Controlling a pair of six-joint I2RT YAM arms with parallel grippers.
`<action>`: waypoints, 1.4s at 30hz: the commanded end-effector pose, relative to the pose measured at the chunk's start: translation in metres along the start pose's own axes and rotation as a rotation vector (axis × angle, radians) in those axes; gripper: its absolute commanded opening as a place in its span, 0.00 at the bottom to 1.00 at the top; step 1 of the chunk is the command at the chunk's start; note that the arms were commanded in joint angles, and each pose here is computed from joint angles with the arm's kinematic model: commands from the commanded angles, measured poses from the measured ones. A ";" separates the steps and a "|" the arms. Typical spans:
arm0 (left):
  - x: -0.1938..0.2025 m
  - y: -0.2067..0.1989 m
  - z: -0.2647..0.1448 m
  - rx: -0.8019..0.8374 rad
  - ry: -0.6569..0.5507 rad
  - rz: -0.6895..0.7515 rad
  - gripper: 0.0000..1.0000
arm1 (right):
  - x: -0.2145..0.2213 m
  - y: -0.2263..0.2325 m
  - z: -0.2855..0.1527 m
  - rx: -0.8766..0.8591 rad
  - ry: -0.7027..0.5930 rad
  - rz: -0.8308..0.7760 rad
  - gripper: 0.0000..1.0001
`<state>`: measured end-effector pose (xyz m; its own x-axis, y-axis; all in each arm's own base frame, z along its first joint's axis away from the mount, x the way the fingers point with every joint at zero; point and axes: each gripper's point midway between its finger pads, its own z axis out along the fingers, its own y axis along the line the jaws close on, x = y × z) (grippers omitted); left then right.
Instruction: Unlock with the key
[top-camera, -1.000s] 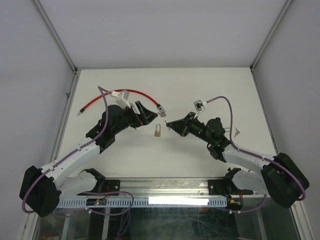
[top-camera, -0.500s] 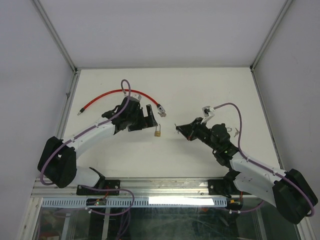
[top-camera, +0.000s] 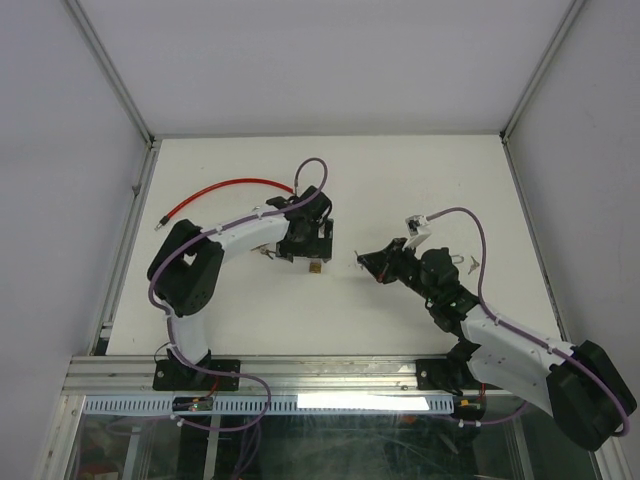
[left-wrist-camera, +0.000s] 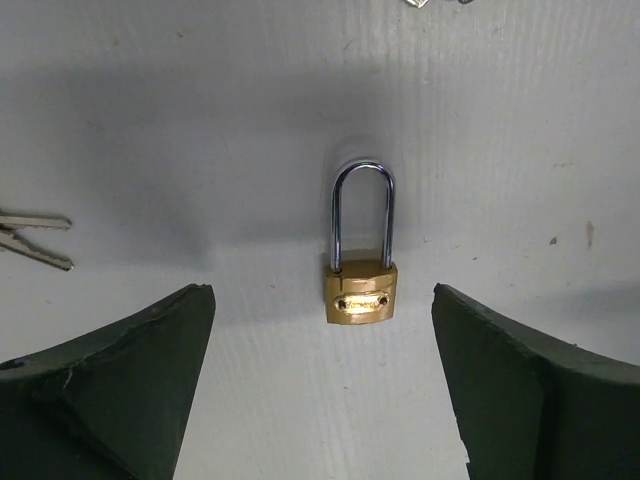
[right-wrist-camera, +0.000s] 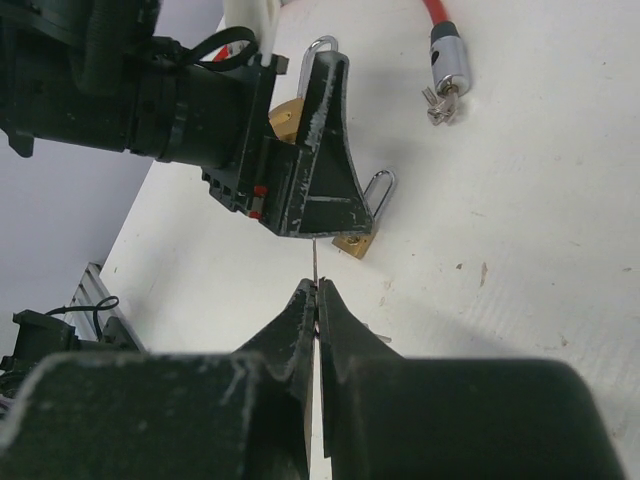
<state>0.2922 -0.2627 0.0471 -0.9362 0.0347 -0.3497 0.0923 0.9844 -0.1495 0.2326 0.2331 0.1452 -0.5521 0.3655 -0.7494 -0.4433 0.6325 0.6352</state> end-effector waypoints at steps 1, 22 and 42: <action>-0.002 -0.004 -0.001 -0.054 0.013 0.057 0.90 | -0.013 0.000 -0.002 0.010 -0.050 -0.025 0.00; 0.027 -0.017 0.033 -0.053 0.135 0.078 0.61 | -0.013 -0.002 -0.001 0.025 -0.043 -0.013 0.00; -0.007 -0.042 -0.013 0.225 0.012 -0.259 0.19 | -0.016 0.013 0.003 -0.008 -0.016 0.014 0.00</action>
<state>0.2807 -0.2739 0.0258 -0.9646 -0.0593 -0.2568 -0.0042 0.9777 -0.2099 0.2298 0.2278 0.1313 -0.5856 0.3457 -0.7332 -0.4008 0.6627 0.6326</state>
